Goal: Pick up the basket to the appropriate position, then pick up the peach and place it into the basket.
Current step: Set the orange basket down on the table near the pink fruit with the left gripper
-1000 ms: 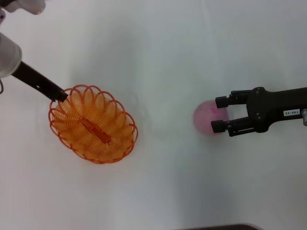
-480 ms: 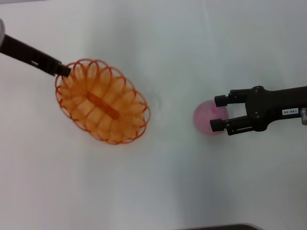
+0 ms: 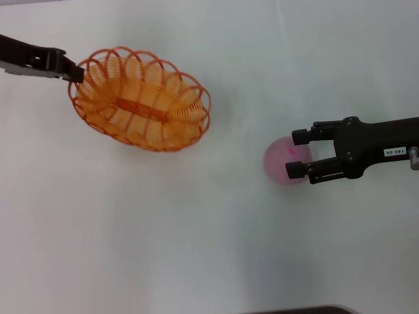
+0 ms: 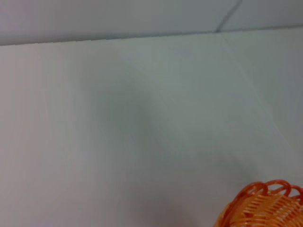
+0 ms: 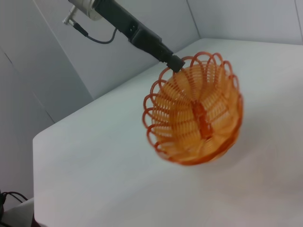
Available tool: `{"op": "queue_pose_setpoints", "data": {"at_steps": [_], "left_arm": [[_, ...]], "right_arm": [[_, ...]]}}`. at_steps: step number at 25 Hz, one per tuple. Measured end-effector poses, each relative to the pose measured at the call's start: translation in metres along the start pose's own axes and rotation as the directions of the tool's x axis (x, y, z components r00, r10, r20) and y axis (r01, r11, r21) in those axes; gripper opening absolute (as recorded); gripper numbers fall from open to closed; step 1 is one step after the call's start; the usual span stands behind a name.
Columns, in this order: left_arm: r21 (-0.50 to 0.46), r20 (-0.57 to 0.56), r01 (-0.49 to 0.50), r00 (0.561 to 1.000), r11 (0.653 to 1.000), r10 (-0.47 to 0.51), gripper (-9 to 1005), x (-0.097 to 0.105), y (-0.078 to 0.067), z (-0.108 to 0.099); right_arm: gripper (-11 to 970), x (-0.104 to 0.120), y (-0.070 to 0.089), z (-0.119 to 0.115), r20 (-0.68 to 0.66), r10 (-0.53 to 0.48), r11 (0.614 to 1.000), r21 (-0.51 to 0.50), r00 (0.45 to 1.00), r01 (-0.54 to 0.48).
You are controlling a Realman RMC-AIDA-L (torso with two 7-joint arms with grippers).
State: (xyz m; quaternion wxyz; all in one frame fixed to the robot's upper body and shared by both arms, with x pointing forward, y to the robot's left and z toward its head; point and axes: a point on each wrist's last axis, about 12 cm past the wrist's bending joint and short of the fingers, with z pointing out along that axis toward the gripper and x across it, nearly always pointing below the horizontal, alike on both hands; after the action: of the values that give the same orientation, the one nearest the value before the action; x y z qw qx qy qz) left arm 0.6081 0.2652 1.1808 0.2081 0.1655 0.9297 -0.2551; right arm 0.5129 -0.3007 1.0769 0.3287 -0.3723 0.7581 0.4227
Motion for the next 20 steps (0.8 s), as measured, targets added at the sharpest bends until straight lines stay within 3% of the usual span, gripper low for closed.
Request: {"op": "queue_pose_setpoints", "data": {"at_steps": [12,20], "left_arm": [[-0.012,0.086,0.218,0.973,0.976,-0.216,41,0.026,0.021,0.014],[-0.002,0.11,0.296,0.95,0.955,-0.294,42,0.042,0.029,0.026]], "right_arm": [[883,0.002,0.0,0.004,0.002,-0.001,1.0,0.007,1.0,0.0],[884,0.003,0.001,0.005,0.002,0.0,1.0,0.007,1.0,0.0]]}}
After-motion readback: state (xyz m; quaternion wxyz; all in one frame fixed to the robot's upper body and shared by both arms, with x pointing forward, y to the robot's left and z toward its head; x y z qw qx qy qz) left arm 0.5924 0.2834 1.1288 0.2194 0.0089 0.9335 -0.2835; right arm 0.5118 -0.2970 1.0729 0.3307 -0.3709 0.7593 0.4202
